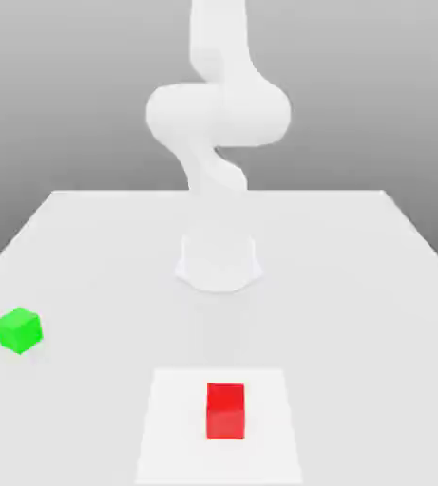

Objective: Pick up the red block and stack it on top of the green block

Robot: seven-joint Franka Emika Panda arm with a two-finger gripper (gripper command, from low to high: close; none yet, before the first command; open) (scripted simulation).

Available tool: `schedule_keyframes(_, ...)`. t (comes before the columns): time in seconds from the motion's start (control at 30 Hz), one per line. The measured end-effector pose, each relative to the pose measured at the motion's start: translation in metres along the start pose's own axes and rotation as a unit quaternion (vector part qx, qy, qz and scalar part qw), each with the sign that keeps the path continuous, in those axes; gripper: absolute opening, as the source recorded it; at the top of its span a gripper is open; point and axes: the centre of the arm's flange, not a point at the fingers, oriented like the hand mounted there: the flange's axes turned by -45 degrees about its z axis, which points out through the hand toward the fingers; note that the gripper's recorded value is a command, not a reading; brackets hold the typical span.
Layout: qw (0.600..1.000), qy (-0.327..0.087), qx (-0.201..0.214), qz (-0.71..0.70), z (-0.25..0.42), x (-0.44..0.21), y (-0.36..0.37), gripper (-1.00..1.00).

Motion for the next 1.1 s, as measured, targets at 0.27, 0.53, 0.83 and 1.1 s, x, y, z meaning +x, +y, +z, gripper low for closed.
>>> schedule_keyframes(0.27,0.991,-0.137,-0.003,0.0,0.178,-0.062,-0.003,0.0)
schedule_keyframes(0.53,0.963,-0.268,-0.004,0.001,0.308,-0.18,-0.004,0.0)
schedule_keyframes(0.83,0.937,-0.35,-0.005,0.001,0.392,-0.3,-0.004,0.0)
schedule_keyframes(1.1,0.937,-0.35,-0.005,0.001,0.41,-0.318,-0.004,-1.0)
